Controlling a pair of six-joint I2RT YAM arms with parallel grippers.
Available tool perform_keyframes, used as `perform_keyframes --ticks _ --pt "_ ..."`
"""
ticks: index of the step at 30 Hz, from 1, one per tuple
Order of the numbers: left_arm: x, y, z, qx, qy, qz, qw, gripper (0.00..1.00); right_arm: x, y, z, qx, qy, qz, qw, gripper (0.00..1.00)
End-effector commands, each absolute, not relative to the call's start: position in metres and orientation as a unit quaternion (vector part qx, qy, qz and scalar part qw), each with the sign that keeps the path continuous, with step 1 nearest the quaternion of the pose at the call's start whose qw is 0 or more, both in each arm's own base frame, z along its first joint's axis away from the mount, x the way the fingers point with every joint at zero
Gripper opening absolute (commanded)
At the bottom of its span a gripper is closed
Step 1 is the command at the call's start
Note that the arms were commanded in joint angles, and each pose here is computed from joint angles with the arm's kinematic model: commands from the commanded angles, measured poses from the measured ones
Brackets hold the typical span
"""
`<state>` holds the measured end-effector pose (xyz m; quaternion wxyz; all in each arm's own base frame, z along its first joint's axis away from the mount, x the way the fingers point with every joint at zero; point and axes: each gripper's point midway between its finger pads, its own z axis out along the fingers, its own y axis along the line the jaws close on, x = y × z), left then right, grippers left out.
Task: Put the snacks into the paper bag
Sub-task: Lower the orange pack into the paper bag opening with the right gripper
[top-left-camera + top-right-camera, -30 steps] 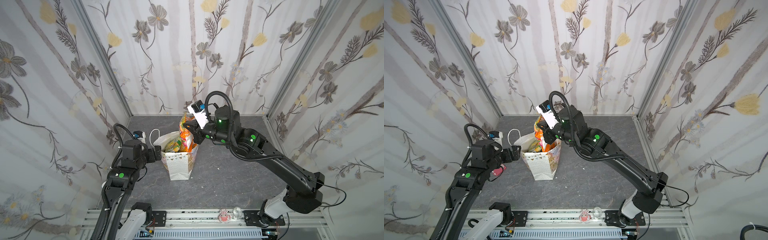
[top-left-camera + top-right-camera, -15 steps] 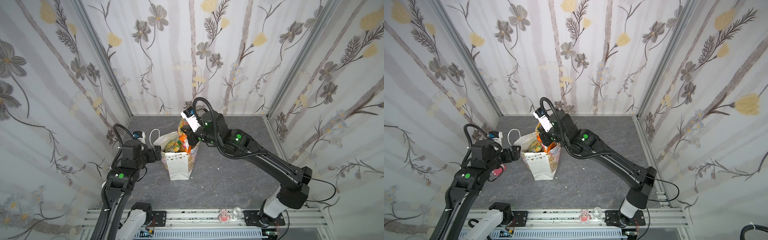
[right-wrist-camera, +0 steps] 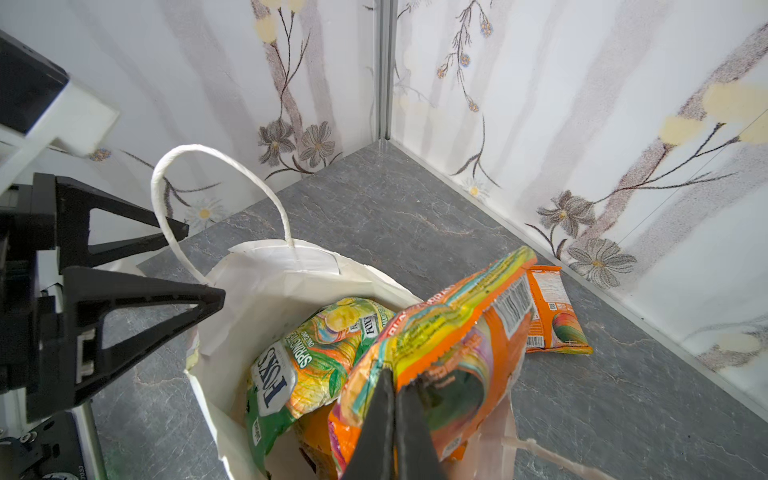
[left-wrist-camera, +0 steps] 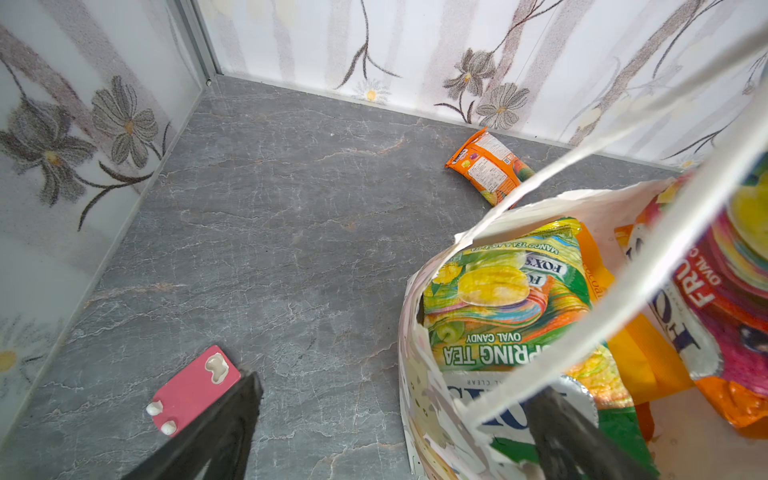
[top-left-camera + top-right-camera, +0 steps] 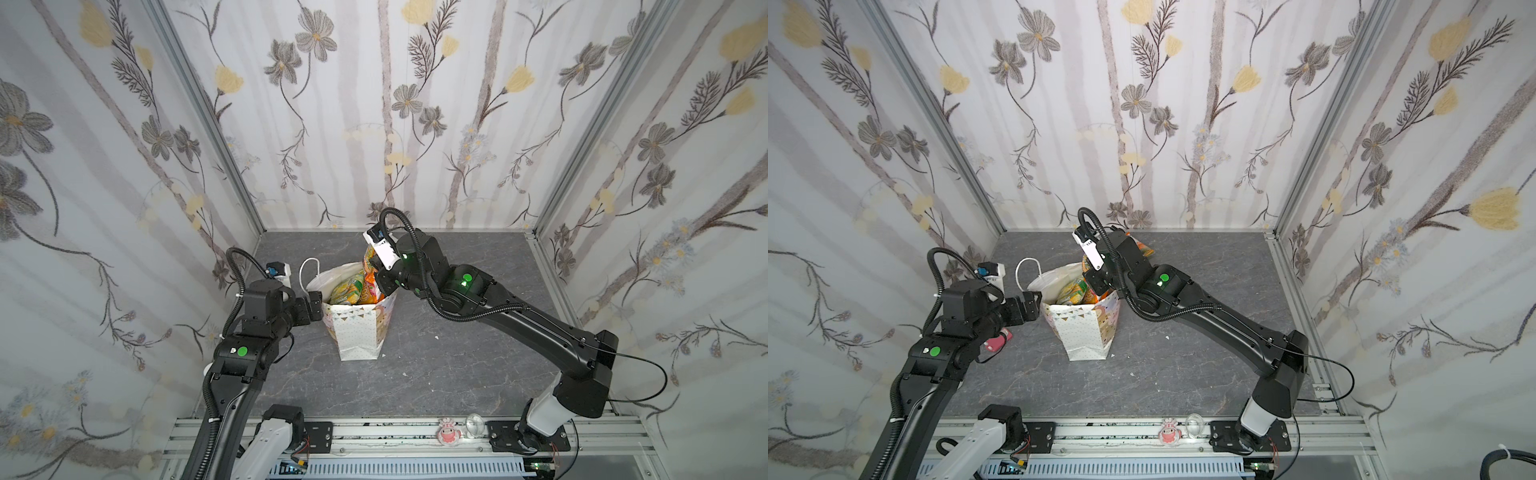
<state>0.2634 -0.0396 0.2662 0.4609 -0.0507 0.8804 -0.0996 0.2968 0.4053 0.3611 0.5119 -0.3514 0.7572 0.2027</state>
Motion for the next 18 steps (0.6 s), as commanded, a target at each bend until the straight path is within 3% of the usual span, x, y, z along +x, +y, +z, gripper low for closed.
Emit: perform_keyframes --ticks 1,18 --pt "0.266 -0.038 0.270 -0.049 0.875 -0.096 0.471 1.00 0.300 0.405 0.368 -0.351 0.745 0.201 0.530 0.00" --pt "0.267 -0.039 0.270 -0.049 0.875 -0.098 0.471 1.00 0.272 0.411 0.343 -0.401 0.743 0.224 0.487 0.00"
